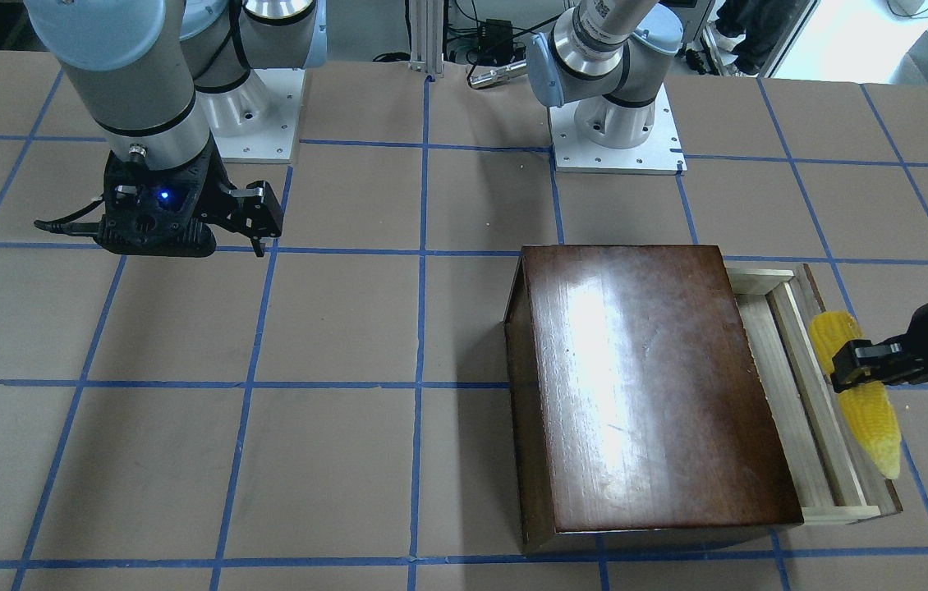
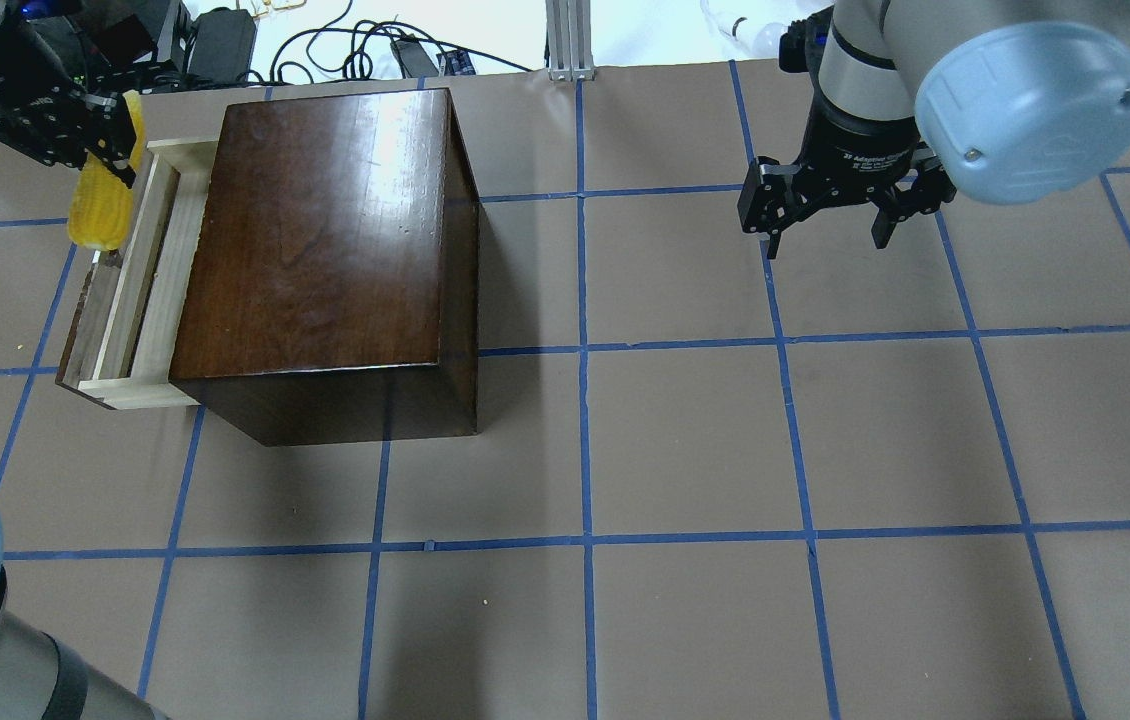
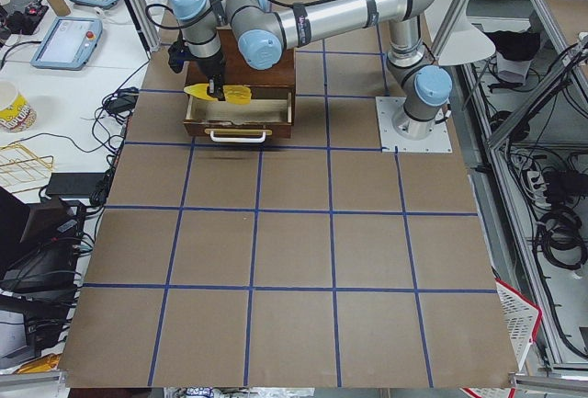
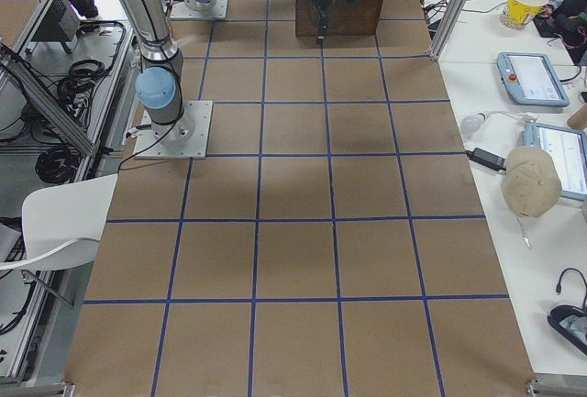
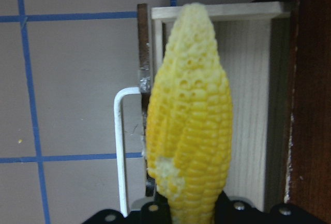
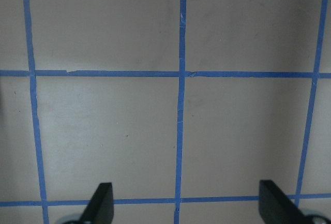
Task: Open drawer and put corn inside
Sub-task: 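Lift the corn and carry it over the open drawer, then lower the corn into the drawer and open the left gripper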
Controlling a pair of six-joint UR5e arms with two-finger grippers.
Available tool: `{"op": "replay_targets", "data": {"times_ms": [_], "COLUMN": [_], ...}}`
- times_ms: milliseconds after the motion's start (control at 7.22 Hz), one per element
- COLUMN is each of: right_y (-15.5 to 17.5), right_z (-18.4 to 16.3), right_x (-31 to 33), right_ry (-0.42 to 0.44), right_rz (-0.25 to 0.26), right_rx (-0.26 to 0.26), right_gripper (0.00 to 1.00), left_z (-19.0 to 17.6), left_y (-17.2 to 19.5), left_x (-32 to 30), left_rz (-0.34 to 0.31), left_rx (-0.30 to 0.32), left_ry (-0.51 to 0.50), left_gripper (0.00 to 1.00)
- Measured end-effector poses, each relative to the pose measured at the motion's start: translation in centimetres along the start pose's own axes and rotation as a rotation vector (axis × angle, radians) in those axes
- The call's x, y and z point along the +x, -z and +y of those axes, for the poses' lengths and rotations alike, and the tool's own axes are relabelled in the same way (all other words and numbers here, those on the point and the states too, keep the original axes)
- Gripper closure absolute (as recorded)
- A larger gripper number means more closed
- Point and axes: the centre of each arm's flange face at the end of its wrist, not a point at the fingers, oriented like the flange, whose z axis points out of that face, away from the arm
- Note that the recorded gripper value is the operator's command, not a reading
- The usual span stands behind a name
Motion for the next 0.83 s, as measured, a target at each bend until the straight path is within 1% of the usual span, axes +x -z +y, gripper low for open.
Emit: {"op": "replay_targets", "data": {"times_ms": [277, 416, 554, 693, 831], "right_y": [0.0, 0.0, 0.0, 0.0, 0.0], "right_z": [0.0, 0.0, 0.0, 0.0, 0.0], "right_x": [0.0, 0.0, 0.0, 0.0, 0.0], "right_ry": [0.000, 0.000, 0.000, 0.000, 0.001], "right_rz": [0.000, 0.000, 0.001, 0.001, 0.002], "right_rx": [0.000, 0.000, 0.000, 0.000, 0.000], "right_gripper": [0.00, 0.00, 0.00, 0.00, 0.00], "left_z": [-0.6, -0.9, -1.2, -1.3, -1.3], "left_y": [-3.0, -4.1, -5.3, -6.2, -6.9], "left_x": [0.0, -0.1, -0.3, -0.4, -0.4], "left_rz": [0.030, 0.038, 0.046, 0.053, 0.057], "left_rx": [-0.039, -0.054, -0.071, -0.087, -0.098], "left_ry": [0.005, 0.004, 0.003, 0.003, 0.003], "left_gripper": [0.83, 0.83, 0.80, 0.80, 0.69]}}
